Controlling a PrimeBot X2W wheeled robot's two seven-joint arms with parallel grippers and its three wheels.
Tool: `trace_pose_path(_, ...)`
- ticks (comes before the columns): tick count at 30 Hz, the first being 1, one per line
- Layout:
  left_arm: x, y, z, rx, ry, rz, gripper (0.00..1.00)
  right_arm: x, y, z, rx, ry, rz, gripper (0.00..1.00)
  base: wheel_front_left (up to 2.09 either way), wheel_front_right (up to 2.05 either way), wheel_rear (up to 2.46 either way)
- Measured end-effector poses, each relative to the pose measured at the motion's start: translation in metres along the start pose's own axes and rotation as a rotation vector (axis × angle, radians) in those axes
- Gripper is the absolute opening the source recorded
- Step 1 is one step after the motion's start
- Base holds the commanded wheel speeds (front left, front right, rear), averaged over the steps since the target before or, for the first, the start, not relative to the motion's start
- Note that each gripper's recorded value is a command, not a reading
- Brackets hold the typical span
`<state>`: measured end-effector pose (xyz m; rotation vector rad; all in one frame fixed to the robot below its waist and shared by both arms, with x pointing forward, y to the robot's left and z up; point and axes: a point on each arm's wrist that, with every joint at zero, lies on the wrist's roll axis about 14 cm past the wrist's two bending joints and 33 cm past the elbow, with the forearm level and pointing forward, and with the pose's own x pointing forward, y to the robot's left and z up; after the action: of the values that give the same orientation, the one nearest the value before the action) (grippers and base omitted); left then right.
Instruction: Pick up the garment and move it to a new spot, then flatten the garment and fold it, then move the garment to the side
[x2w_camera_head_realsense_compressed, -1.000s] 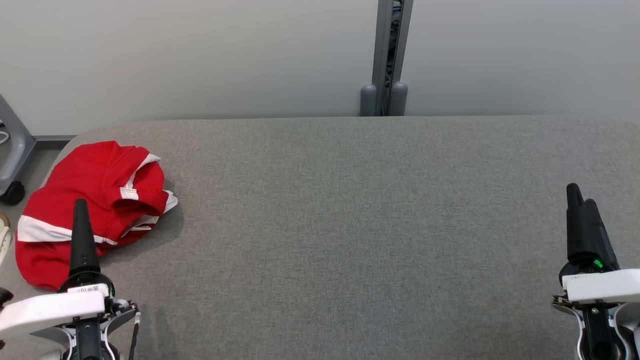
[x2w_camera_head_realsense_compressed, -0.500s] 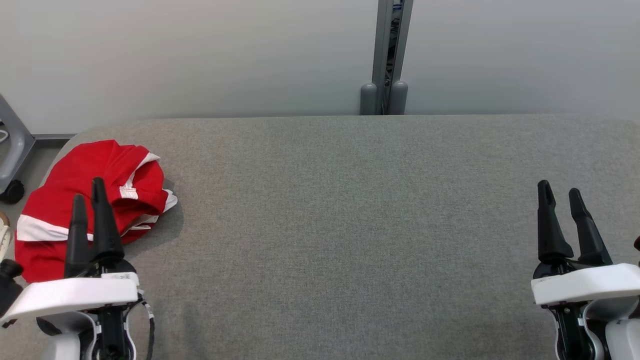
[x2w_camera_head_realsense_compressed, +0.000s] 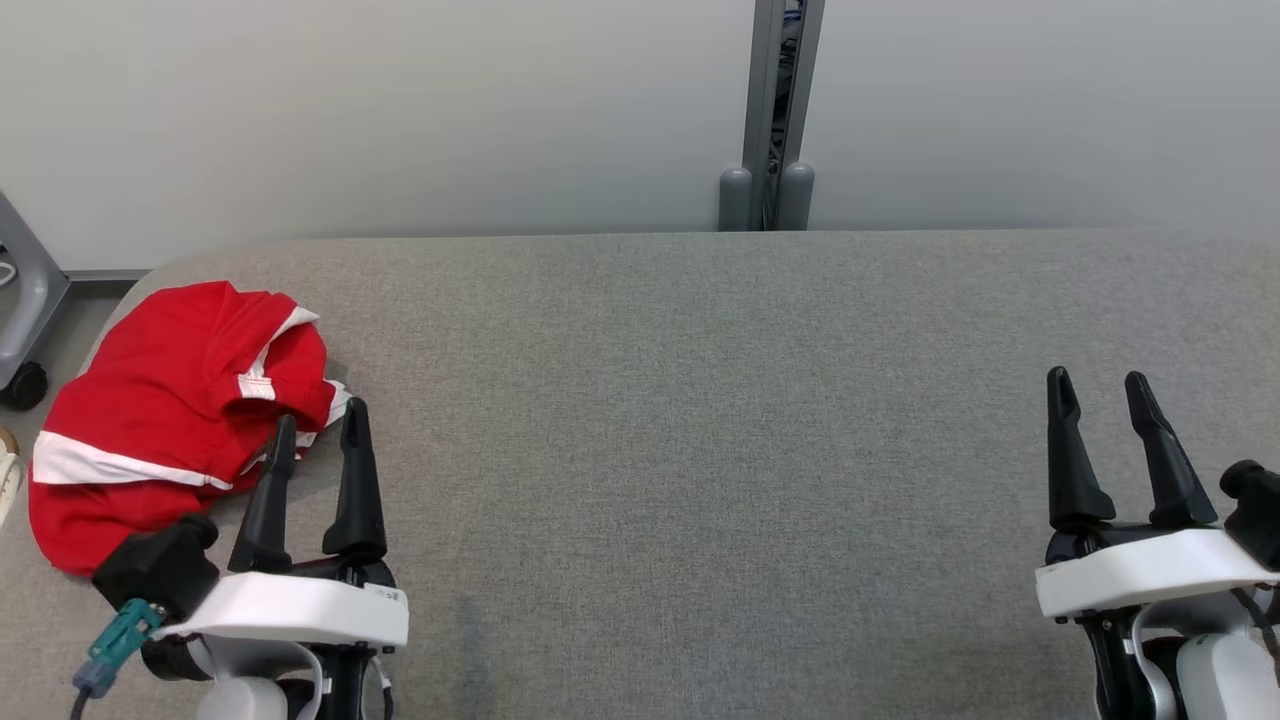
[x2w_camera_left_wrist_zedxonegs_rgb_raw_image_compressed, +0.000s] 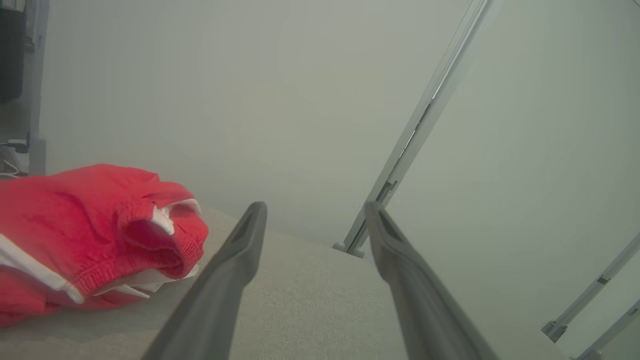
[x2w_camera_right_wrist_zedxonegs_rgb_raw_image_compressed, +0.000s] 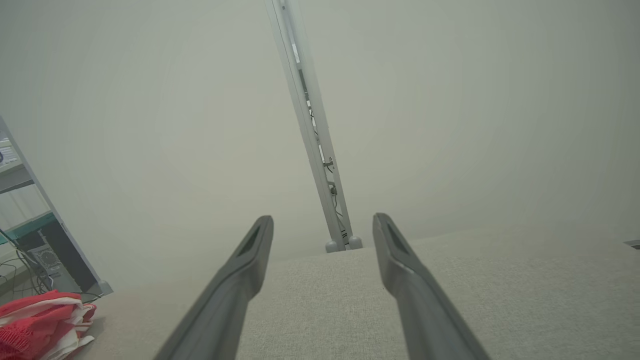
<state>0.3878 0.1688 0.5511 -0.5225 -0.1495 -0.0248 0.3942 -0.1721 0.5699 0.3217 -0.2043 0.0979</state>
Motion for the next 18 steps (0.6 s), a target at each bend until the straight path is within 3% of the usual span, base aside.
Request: trace_pose_path(18, -0.014, 0.004, -0.047, 0.247, 0.13, -0.004, 1.0, -0.006, -0.009, -0.035, -0.152, 0.103, -0.011, 1.0, 0.0, 0.0, 0.0)
